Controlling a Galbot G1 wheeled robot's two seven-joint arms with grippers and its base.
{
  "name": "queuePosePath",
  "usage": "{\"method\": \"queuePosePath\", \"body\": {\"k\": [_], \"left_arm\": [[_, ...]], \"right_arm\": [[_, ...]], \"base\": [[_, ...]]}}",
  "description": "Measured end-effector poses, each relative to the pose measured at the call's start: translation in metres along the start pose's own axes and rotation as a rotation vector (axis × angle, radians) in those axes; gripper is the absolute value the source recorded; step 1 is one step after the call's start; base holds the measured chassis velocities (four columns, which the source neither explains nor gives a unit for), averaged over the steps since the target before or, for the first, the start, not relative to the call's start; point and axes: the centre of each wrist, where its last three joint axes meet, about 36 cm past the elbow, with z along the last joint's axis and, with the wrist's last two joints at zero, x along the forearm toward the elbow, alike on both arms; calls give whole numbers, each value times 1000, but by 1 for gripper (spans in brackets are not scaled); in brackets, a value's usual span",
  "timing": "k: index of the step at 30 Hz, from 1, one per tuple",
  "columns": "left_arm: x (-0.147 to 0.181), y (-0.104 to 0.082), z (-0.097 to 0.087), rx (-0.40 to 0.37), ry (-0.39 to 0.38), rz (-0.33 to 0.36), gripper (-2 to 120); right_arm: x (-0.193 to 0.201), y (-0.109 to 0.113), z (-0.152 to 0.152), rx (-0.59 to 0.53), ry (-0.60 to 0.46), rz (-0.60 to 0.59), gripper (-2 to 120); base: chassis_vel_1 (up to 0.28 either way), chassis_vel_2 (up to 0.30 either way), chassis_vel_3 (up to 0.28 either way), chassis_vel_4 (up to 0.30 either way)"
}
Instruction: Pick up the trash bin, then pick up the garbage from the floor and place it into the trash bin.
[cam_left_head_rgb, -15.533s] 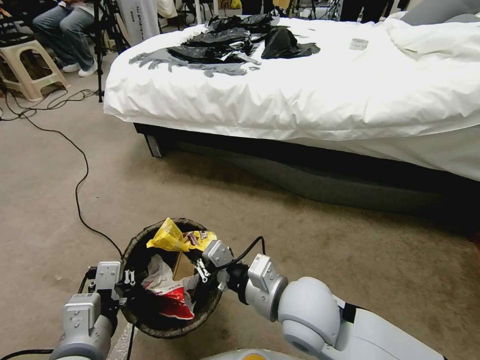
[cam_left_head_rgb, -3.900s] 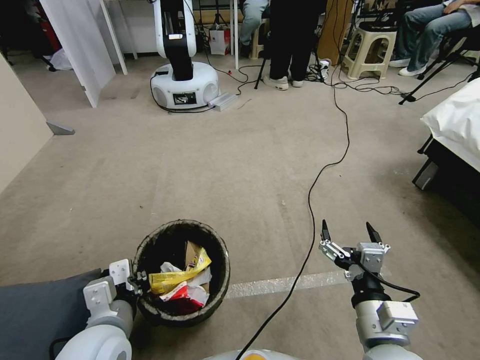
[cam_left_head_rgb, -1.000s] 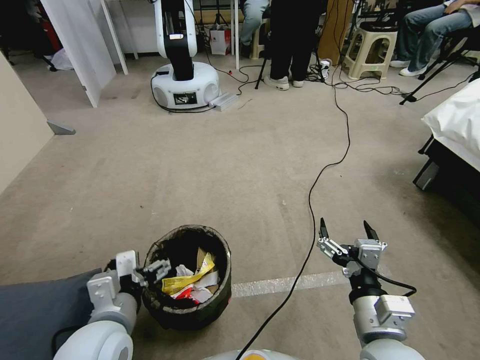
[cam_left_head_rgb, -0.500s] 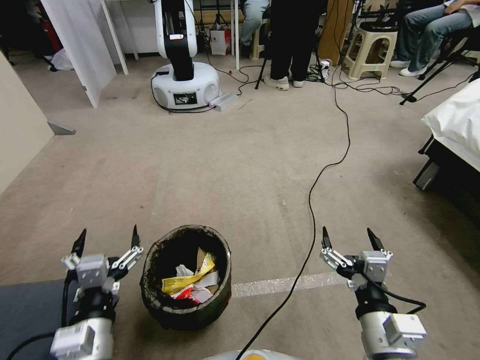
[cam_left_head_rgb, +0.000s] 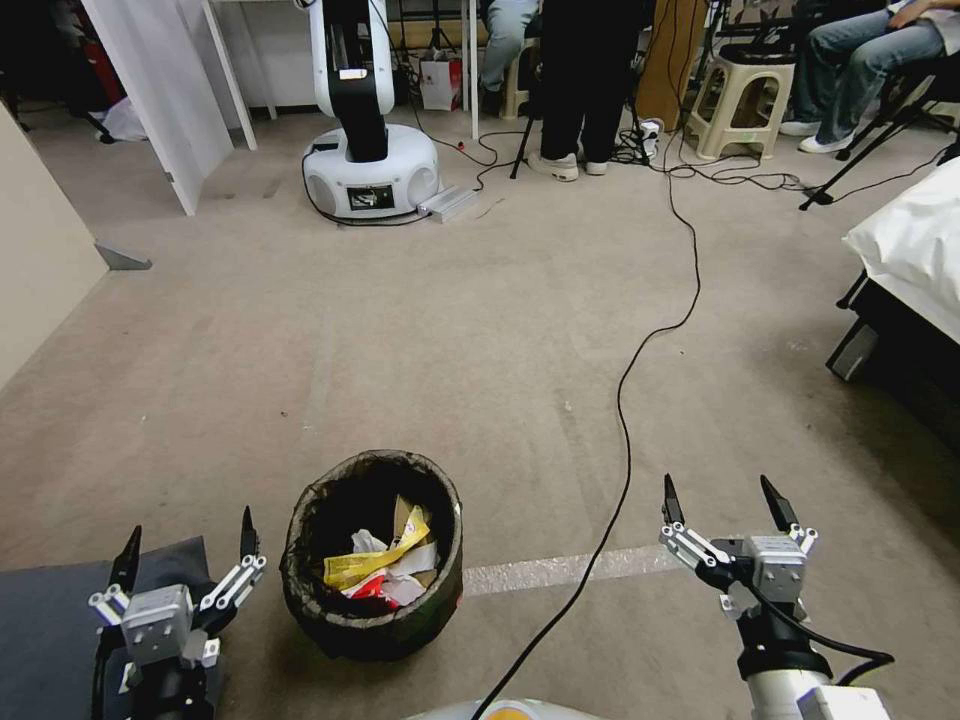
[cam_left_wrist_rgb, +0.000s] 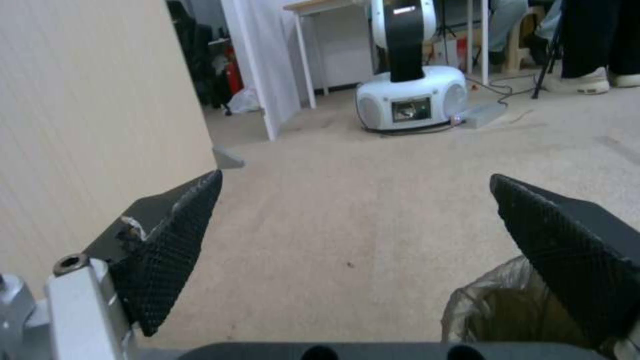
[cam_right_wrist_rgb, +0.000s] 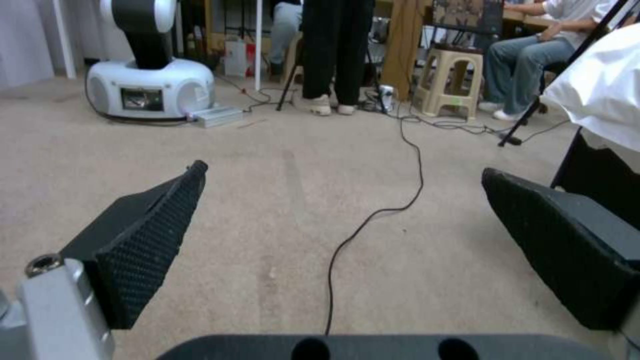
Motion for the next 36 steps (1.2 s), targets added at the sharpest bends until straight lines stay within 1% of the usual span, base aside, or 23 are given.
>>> {"method": "queuePosePath", "body": {"k": [36], "left_arm": [[-1, 0, 0, 0, 7, 1, 100]], "right_arm": [[-1, 0, 0, -2, -1, 0, 100]], "base": [[0, 0, 0, 0]]}}
